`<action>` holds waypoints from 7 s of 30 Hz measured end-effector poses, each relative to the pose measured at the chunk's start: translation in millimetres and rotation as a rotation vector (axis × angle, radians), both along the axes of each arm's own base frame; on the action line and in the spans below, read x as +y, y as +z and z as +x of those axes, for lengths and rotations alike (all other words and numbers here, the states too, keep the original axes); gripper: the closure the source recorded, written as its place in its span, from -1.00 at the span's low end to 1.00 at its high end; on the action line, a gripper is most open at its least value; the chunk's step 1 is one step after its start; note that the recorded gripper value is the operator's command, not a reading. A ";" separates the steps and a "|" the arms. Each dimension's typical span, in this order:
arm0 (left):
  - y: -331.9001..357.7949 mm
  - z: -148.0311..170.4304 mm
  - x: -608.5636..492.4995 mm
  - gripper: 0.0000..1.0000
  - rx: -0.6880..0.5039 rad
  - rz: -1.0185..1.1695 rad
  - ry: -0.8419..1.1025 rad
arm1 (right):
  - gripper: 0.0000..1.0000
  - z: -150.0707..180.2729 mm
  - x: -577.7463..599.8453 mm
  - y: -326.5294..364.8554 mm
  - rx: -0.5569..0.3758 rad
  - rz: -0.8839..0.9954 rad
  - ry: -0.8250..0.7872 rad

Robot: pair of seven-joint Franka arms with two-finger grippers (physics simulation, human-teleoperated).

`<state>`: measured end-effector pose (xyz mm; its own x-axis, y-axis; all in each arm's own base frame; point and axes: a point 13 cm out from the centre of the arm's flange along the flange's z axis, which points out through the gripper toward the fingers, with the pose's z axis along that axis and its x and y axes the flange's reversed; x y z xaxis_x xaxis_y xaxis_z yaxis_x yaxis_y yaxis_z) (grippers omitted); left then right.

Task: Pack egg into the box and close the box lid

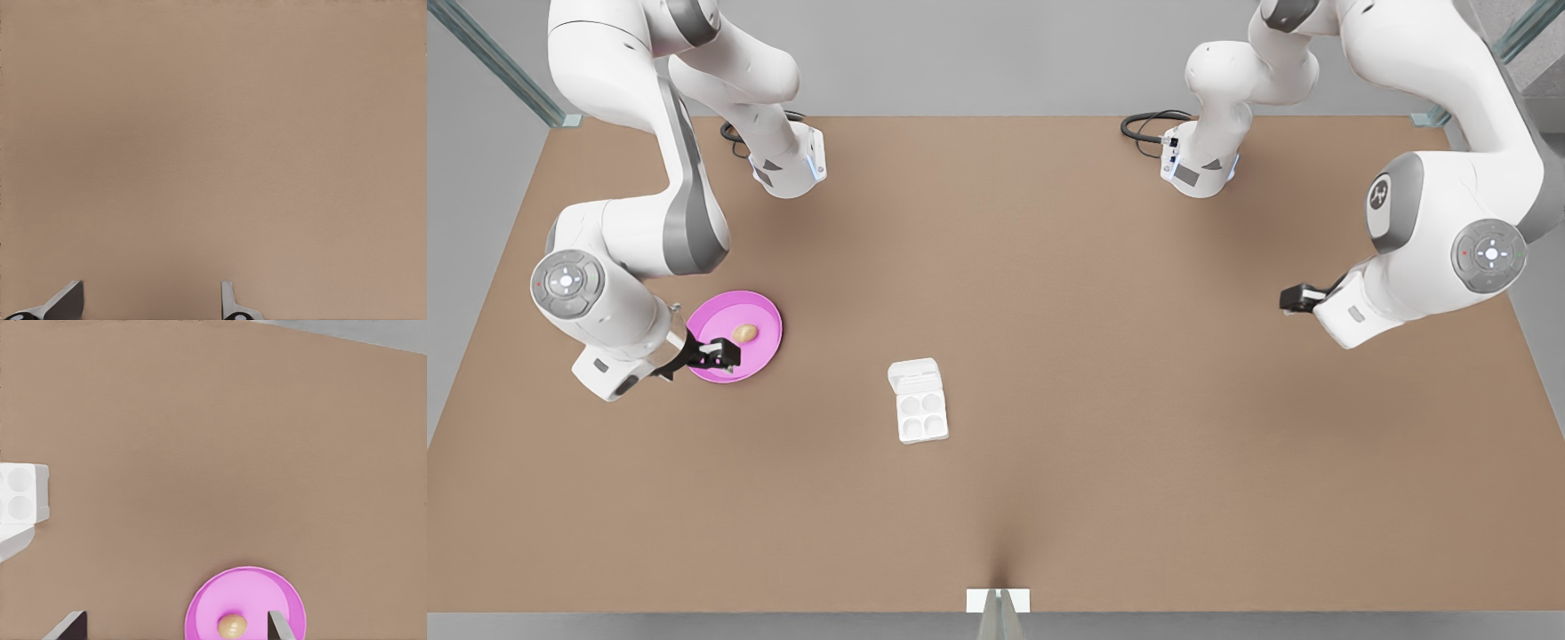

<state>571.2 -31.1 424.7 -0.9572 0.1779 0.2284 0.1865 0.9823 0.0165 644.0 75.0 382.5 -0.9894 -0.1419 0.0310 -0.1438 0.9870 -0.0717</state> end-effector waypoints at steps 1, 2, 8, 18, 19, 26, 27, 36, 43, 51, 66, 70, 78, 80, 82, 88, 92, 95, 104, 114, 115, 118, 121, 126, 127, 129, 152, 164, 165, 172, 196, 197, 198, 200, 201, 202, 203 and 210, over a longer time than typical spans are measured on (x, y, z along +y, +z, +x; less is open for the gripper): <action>0.2 2.8 -0.5 -1.00 -0.011 0.001 -0.005 | -1.00 1.0 -0.2 0.2 -0.004 0.001 -0.002; 0.4 5.2 -0.5 -1.00 -0.020 0.001 -0.009 | -1.00 0.7 -0.8 0.0 -0.003 0.001 -0.003; -9.8 15.2 0.0 -1.00 -0.034 0.003 -0.024 | -1.00 -50.5 -44.1 -120.8 0.269 -0.018 -0.064; -16.2 26.5 0.9 -1.00 -0.060 0.003 -0.039 | -1.00 -153.9 -90.4 -232.2 0.173 -0.009 -0.104; -18.4 27.4 0.7 -1.00 -0.058 0.003 -0.040 | -1.00 -149.6 -93.3 -242.4 0.154 0.003 -0.105; -23.7 30.3 -0.7 -1.00 -0.058 0.002 -0.049 | -1.00 -137.7 -122.4 -278.7 0.025 0.051 -0.104; -23.9 30.5 -0.8 -1.00 -0.058 0.002 -0.050 | -1.00 -136.7 -125.2 -279.4 0.012 0.053 -0.101; -41.9 34.4 -2.1 -1.00 -0.037 0.004 -0.057 | -1.00 -124.4 -91.6 -286.8 -0.035 0.073 0.004; -46.4 36.9 -1.4 -1.00 -0.037 0.004 -0.058 | -1.00 -143.9 -95.1 -302.2 -0.005 0.080 0.009; -53.1 40.4 -3.4 -1.00 -0.037 0.004 -0.063 | -1.00 -179.9 -94.9 -315.8 0.027 0.078 0.016; -50.9 42.5 -2.8 -1.00 -0.049 0.002 -0.062 | -1.00 -177.3 -109.9 -323.3 -0.010 0.088 -0.008; -51.0 42.6 -2.8 -1.00 -0.049 0.002 -0.063 | -1.00 -179.3 -121.1 -326.1 -0.011 0.084 -0.014; -50.4 42.6 -4.0 -1.00 -0.050 0.002 -0.065 | -1.00 -188.2 -135.3 -328.9 -0.004 0.073 -0.011; -50.1 42.6 -4.1 -1.00 -0.051 0.002 -0.065 | -1.00 -188.3 -136.3 -329.0 -0.005 0.072 -0.007; -49.9 42.5 -4.1 -1.00 -0.051 0.002 -0.065 | -1.00 -188.7 -136.3 -329.6 -0.004 0.071 -0.004; -51.1 42.4 -4.1 -1.00 -0.049 0.002 -0.065 | -1.00 -188.2 -132.8 -330.8 -0.002 0.072 0.008; -51.5 42.4 -4.1 -1.00 -0.048 0.002 -0.065 | -1.00 -189.1 -130.5 -334.0 0.003 0.075 0.013; -51.6 42.3 -4.1 -1.00 -0.047 0.002 -0.065 | -1.00 -188.4 -127.3 -334.9 0.004 0.077 0.019; -53.1 42.5 -4.1 -1.00 -0.046 0.003 -0.065 | -0.43 -186.2 -125.4 -336.7 -0.005 0.081 0.018; -57.4 43.3 -4.2 -1.00 -0.042 0.003 -0.064 | -0.17 -183.6 -125.1 -335.9 -0.016 0.082 0.017; -57.5 43.4 -4.2 -1.00 -0.042 0.004 -0.064 | -0.17 -183.0 -124.9 -335.4 -0.017 0.082 0.018; -57.8 43.6 -4.2 -1.00 -0.042 0.004 -0.064 | -0.17 -181.6 -124.2 -333.8 -0.021 0.082 0.021; -58.2 43.8 -4.2 -1.00 -0.042 0.004 -0.064 | -0.17 -178.3 -116.5 -329.1 -0.030 0.085 0.037; -60.7 44.7 -4.3 -1.00 -0.041 0.004 -0.064 | -0.17 -168.2 -108.1 -313.7 -0.060 0.075 0.064; -60.8 44.9 -4.3 -1.00 -0.041 0.004 -0.064 | -0.17 -166.4 -107.7 -311.0 -0.065 0.072 0.066; -60.9 45.1 -4.4 -1.00 -0.042 0.004 -0.064 | -0.17 -162.0 -103.5 -306.1 -0.076 0.073 0.076; -62.5 45.7 -4.7 -1.00 -0.042 0.003 -0.062 | -0.15 21.7 108.1 -198.3 -0.233 0.221 0.286; -70.2 50.8 -3.5 -1.00 -0.047 0.004 -0.060 | -0.15 -25.4 283.2 -191.1 -0.114 0.259 0.340; -70.7 51.2 -3.5 -1.00 -0.047 0.004 -0.059 | -0.14 -30.2 288.8 -191.9 -0.106 0.257 0.329; -71.1 52.7 -3.8 -1.00 -0.052 0.003 -0.059 | -0.14 -39.1 300.3 -205.5 -0.081 0.227 0.226; -78.7 57.5 -1.3 -1.00 -0.057 0.004 -0.054 | -1.00 -2.3 300.2 -236.0 -0.047 0.190 -0.015; -79.2 57.7 -1.4 -1.00 -0.057 0.004 -0.054 | -1.00 -2.5 300.0 -236.9 -0.046 0.188 -0.019; -79.5 57.8 -1.3 -1.00 -0.057 0.004 -0.054 | -1.00 -2.5 299.7 -236.9 -0.045 0.187 -0.024; -79.7 57.9 -1.3 -1.00 -0.057 0.004 -0.054 | -1.00 -1.7 300.9 -233.1 -0.050 0.188 -0.032; -79.4 58.0 -1.3 -1.00 -0.057 0.004 -0.054 | -1.00 -3.1 308.7 -223.7 -0.060 0.195 -0.025; -79.4 58.1 -1.3 -1.00 -0.058 0.004 -0.054 | -1.00 0.7 313.9 -180.2 -0.108 0.201 -0.014; -79.4 58.1 -1.3 -1.00 -0.058 0.005 -0.054 | -1.00 12.1 301.3 -114.6 -0.177 0.199 -0.020; -83.3 57.4 -11.5 -1.00 -0.051 0.006 -0.070 | -1.00 -27.4 -71.4 90.0 -0.189 0.023 -0.460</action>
